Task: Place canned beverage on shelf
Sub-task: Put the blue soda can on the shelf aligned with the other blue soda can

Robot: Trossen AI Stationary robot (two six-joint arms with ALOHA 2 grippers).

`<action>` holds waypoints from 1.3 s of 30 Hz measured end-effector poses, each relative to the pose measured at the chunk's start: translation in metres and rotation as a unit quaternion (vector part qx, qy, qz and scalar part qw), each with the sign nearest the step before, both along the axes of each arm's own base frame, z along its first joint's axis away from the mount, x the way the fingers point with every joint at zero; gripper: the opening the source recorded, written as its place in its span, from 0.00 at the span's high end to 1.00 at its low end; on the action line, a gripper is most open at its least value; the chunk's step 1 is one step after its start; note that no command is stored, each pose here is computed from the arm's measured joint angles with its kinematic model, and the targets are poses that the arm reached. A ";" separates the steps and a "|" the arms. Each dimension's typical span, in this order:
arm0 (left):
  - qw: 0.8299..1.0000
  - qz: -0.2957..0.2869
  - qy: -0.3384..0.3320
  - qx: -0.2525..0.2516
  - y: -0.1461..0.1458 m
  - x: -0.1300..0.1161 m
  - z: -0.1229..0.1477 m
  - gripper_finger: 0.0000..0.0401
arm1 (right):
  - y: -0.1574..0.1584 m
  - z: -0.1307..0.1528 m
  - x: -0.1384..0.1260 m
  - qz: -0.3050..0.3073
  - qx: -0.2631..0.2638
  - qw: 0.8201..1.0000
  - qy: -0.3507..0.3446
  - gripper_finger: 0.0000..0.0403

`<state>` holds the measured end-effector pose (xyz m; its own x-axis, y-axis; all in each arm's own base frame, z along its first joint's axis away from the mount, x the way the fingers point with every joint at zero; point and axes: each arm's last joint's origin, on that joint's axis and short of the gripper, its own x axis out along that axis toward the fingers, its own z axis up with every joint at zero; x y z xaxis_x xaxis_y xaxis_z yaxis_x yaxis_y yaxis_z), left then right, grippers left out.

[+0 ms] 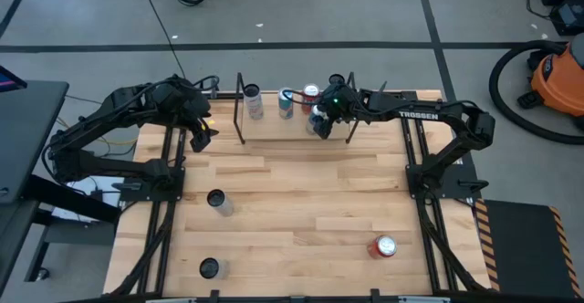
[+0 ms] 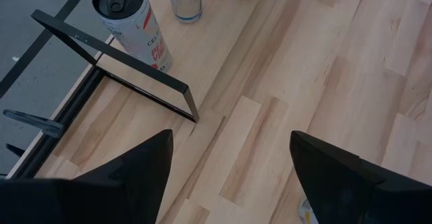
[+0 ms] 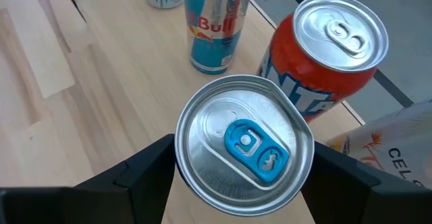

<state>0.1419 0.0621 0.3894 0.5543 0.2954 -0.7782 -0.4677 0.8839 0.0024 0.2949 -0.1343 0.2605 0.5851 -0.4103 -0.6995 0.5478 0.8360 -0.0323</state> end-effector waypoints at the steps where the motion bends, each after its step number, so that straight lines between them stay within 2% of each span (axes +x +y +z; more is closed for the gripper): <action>1: 1.000 0.000 0.000 0.000 0.000 0.000 0.000 0.25 | 0.000 0.000 0.000 0.002 -0.001 1.000 0.000 0.28; 13: 1.000 0.000 0.000 0.000 0.000 0.000 0.000 0.25 | 0.001 0.003 -0.001 0.006 -0.005 1.000 -0.007 0.18; 20: 1.000 0.000 0.000 0.000 0.000 0.000 0.000 0.25 | 0.003 0.020 -0.006 0.014 -0.028 0.999 -0.039 0.18; 28: 1.000 0.000 0.000 0.000 0.000 0.000 0.000 0.25 | 0.017 0.047 -0.031 0.023 -0.033 0.998 -0.053 0.17; 33: 1.000 -0.001 0.001 0.001 0.000 0.000 0.000 0.25 | 0.028 0.042 -0.042 0.016 -0.010 1.000 0.005 0.19; 39: 1.000 -0.009 0.004 0.006 0.000 0.000 0.000 0.25 | 0.027 0.025 -0.037 -0.012 -0.021 1.000 -0.001 0.22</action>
<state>0.1420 0.0620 0.3893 0.5539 0.2948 -0.7786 -0.4509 0.8924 0.0171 0.2575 -0.1071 0.2854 0.5755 -0.4534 -0.6806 0.5678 0.8205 -0.0665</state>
